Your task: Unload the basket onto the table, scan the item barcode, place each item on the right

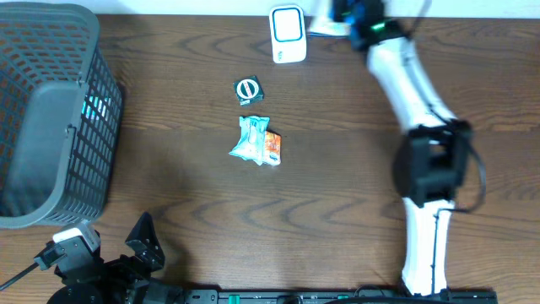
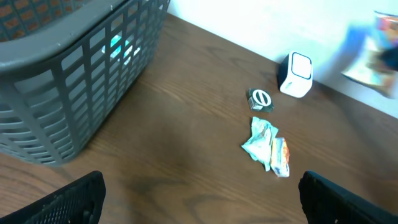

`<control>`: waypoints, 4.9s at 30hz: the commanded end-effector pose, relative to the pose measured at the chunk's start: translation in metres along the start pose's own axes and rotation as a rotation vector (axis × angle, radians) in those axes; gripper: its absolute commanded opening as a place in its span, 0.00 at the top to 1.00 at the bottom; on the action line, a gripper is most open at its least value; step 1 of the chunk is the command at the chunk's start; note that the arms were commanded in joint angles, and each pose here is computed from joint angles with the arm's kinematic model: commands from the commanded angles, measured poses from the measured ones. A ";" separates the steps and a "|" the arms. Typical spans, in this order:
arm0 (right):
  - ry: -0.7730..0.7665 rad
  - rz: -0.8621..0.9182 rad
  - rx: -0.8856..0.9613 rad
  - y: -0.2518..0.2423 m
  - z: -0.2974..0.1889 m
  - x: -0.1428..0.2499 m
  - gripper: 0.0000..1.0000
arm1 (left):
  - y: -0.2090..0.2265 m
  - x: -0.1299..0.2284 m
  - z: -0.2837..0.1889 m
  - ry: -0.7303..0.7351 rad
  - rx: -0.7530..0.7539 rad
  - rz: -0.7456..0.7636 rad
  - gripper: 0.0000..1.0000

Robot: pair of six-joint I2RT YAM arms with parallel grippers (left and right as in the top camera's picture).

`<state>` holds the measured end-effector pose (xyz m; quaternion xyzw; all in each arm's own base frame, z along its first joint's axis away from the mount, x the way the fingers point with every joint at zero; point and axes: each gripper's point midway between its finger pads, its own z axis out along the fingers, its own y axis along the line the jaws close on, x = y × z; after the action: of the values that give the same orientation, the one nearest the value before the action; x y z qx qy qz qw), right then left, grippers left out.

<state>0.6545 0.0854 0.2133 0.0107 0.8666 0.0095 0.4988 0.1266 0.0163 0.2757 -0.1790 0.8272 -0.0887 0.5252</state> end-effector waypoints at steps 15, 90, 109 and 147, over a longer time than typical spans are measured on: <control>0.454 0.098 0.470 -0.333 -0.094 0.094 0.01 | 0.003 -0.001 0.001 -0.008 -0.019 -0.011 0.02; 1.058 -0.139 -0.358 0.164 -0.151 0.293 0.09 | 0.003 -0.001 0.001 -0.008 -0.019 -0.011 0.02; 1.036 -0.107 -0.360 0.199 -0.159 0.300 0.49 | 0.003 -0.001 0.001 -0.008 -0.019 -0.011 0.02; 1.057 -0.366 -0.113 0.134 -0.162 0.313 0.99 | 0.003 -0.001 0.001 -0.008 -0.019 -0.011 0.02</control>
<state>0.3506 0.2243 0.0228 -0.1522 0.9870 -0.0492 -0.0150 0.1266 0.0163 0.2757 -0.1790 0.8272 -0.0887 0.5252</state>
